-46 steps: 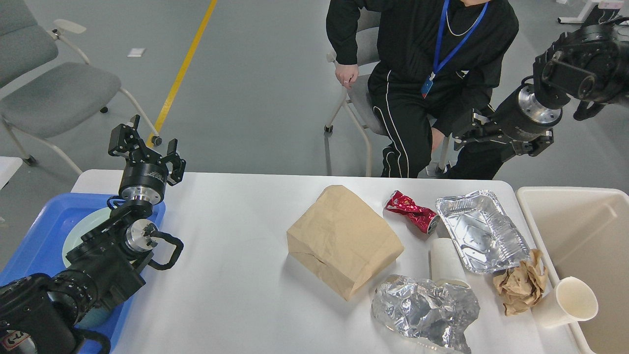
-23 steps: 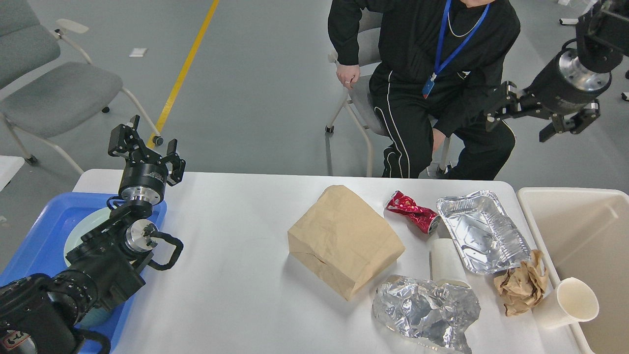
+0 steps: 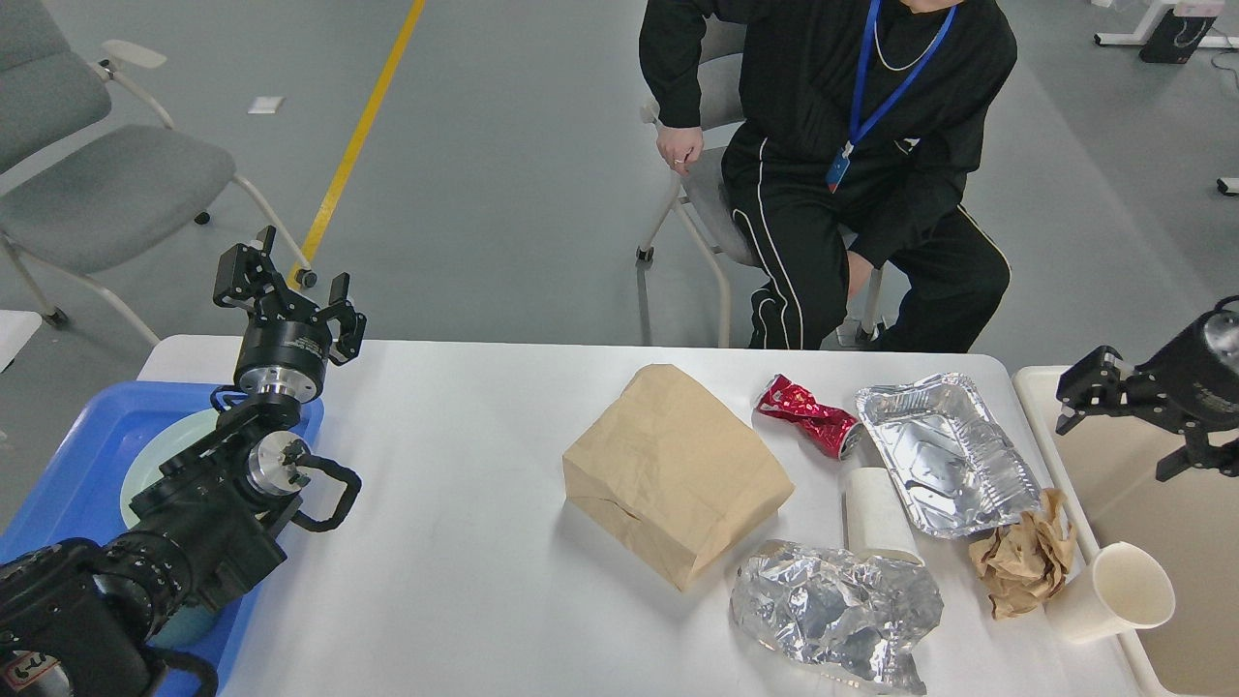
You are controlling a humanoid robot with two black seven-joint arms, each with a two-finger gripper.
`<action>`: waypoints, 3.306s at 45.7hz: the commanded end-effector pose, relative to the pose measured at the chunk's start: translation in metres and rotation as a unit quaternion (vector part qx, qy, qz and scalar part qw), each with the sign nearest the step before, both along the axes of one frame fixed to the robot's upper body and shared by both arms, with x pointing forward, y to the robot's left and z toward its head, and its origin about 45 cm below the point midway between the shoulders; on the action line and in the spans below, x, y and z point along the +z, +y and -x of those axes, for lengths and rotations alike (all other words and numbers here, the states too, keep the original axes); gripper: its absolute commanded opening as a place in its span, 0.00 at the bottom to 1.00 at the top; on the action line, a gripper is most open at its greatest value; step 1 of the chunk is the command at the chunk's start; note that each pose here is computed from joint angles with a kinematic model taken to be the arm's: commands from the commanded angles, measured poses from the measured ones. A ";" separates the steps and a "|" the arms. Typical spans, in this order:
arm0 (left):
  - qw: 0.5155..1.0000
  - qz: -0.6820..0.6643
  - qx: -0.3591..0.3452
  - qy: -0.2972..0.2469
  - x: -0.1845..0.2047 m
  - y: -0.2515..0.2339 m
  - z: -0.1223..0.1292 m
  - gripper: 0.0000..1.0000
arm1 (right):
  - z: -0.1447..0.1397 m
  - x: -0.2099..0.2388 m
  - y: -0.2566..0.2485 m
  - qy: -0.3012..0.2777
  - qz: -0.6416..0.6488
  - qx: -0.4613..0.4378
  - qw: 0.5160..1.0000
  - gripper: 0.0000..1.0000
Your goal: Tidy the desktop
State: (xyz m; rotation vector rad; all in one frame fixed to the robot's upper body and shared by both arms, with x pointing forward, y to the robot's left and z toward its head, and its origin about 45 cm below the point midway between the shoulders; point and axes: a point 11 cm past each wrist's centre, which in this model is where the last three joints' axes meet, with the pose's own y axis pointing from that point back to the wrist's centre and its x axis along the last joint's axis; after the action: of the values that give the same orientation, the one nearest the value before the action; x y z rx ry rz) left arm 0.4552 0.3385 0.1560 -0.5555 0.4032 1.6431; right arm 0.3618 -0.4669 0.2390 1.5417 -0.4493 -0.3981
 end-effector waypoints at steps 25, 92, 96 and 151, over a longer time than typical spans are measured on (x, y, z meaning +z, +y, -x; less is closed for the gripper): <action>1.000 0.000 0.000 0.000 0.000 0.000 0.000 0.96 | 0.044 -0.058 -0.005 0.067 -0.024 -0.023 0.997 0.71; 1.000 0.000 0.000 0.000 0.000 0.000 0.000 0.96 | 0.051 -0.036 -0.055 0.007 0.025 -0.055 0.998 0.00; 1.000 0.000 0.000 0.000 0.000 0.000 0.000 0.96 | 0.032 -0.003 -0.058 -0.028 0.034 -0.046 0.998 0.00; 1.000 0.000 0.000 0.000 0.000 0.000 0.000 0.96 | 0.009 -0.001 -0.127 -0.317 0.175 -0.138 0.922 0.00</action>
State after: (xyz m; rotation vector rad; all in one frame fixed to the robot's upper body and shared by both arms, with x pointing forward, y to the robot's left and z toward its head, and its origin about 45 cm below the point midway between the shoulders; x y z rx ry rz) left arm 0.4552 0.3386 0.1560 -0.5554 0.4031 1.6433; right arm 0.3810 -0.5847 0.2886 1.2620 -1.2091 0.0543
